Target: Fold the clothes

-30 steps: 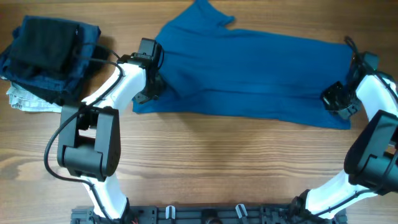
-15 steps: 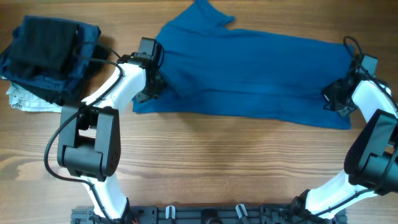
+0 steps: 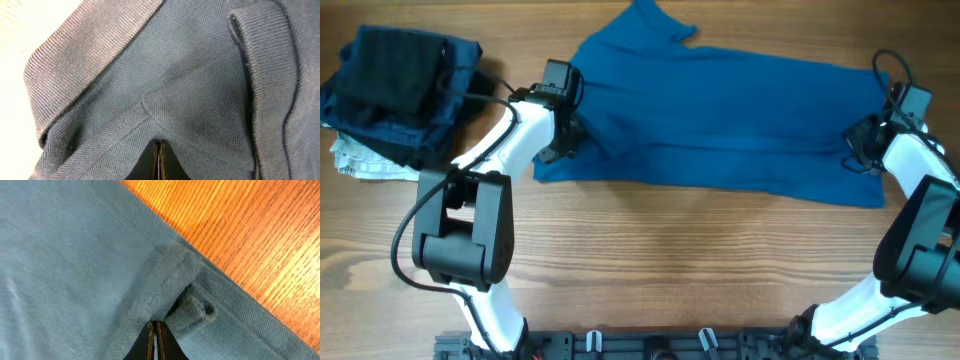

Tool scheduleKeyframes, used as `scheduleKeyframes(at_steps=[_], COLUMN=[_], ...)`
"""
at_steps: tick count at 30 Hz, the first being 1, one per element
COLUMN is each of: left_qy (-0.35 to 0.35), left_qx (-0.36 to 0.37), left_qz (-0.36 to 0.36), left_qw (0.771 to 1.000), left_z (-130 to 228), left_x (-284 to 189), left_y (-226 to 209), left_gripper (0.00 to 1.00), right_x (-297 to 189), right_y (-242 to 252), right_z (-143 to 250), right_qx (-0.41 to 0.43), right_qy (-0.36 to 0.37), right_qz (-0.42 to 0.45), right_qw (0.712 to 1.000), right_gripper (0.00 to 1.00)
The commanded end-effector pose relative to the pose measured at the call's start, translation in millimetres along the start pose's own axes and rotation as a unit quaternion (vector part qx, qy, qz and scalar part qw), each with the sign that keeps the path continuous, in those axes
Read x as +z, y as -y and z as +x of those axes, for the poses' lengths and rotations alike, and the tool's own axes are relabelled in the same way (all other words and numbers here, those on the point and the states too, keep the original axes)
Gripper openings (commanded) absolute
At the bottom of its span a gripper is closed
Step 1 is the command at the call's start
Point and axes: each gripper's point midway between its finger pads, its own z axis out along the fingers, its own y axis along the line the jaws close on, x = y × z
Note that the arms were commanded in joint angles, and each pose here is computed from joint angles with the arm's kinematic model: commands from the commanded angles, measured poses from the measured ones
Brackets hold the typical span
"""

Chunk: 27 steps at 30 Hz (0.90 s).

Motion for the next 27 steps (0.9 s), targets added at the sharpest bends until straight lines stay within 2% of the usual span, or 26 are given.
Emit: scheduleKeyframes(at_steps=[1,4,6,8,11,15,21,27], left_qy=[0.003,0.003,0.002,0.003,0.001,0.001,0.003,0.006], left_qx=[-0.007,-0.007,-0.006,-0.007,-0.006,-0.006,-0.007,-0.007], left_qz=[-0.009,-0.009,-0.010,-0.009,-0.011,-0.011,-0.009,-0.007], left_qw=[1.000,1.000,1.000,1.000,1.000,1.000,1.000,1.000], left_z=[-0.4,-0.4,0.0,-0.2,0.5,0.9,-0.5,-1.8], left_x=[6.0,6.0,5.9,5.9,5.9,5.9,6.0,6.0], left_y=[-3.4,-3.4,-3.5,-3.3,-4.0,-4.3,-3.3,-2.1], left_gripper=[0.04,0.04,0.04,0.04,0.04,0.04,0.04,0.04], right_x=[7.4,4.7,-24.5,-44.3,-52.3,-31.0,8.3,21.2], right_y=[4.5,-14.1,-51.2,-41.6,-14.1,23.1,31.1,1.1], right_z=[1.6,-12.7,-32.5,-25.2,10.0,43.9,61.4,56.4], right_qx=[0.016,0.013,-0.053,-0.031,-0.006,-0.002,-0.002,0.001], right_qy=[0.003,0.024,0.038,0.015,-0.059,-0.103,-0.123,-0.119], right_qz=[0.008,-0.032,-0.108,-0.090,-0.037,0.038,0.053,-0.020], right_qw=[1.000,0.999,0.992,0.995,0.998,0.994,0.991,0.993], right_gripper=[0.04,0.04,0.08,0.04,0.04,0.04,0.04,0.04])
